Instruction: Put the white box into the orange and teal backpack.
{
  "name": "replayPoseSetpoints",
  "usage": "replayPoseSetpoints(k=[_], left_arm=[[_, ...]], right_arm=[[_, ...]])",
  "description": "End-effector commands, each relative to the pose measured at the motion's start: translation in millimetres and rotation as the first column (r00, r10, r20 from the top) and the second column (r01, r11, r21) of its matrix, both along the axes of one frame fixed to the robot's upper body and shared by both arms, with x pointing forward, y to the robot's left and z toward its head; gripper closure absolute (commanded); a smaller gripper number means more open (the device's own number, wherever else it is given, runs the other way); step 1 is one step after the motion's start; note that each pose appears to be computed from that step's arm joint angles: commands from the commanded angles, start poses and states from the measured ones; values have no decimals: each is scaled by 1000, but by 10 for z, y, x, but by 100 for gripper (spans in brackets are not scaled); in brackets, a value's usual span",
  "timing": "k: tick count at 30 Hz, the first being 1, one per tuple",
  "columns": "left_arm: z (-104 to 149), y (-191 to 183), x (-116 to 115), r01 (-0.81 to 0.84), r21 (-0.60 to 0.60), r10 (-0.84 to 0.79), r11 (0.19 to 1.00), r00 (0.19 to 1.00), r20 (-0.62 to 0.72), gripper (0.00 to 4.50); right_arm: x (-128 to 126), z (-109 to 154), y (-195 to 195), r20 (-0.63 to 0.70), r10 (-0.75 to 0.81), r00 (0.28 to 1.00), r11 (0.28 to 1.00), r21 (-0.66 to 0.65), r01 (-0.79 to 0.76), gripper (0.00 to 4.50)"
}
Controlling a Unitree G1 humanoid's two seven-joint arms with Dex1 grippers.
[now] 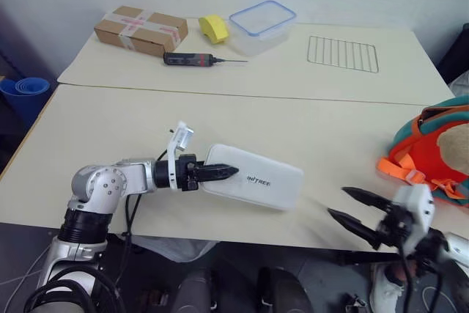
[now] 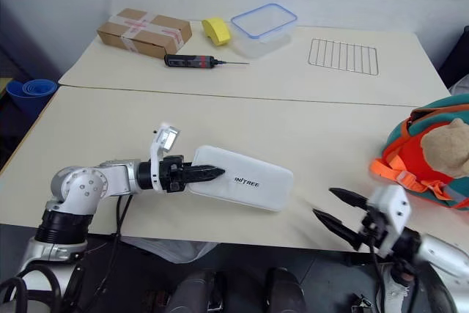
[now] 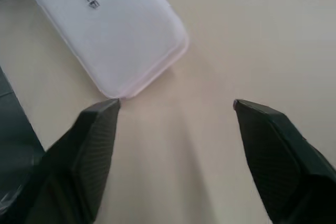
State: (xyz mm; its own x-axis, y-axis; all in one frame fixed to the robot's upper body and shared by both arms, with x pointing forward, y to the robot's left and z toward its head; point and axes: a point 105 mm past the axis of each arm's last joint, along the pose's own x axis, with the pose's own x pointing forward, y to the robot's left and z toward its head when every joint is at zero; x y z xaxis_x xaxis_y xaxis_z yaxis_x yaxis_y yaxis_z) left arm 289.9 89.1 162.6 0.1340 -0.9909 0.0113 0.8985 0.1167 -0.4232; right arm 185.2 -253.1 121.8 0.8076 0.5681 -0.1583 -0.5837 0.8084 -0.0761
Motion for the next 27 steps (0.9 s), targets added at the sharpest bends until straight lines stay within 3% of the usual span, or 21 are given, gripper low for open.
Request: replayPoseSetpoints(k=[1,6,11,19,23,27], left_arm=[[94,-45,-144,137,22,-138,990,950,280,229],[111,-61,-217,208,16,-202,978,924,324,229],[7,-72,-186,171,39,-174,985,931,322,229],[-216,-39,-187,143,137,-181,980,928,324,229],[-283,-4,-230,167,155,-205,974,938,278,300],[-362,46,-265,192,199,-240,961,936,259,305]], right_arm=[[-377,153,-619,71,-288,955,956,-28,291,4],[-822,196,-1274,111,-564,818,822,-14,569,4],[-991,127,-1632,93,-656,749,750,-32,661,4],[-700,105,-1573,109,-585,803,808,-10,590,4],[-576,148,-1489,124,-538,834,840,-9,543,0],[-588,187,-1549,124,-535,836,840,-23,542,0]])
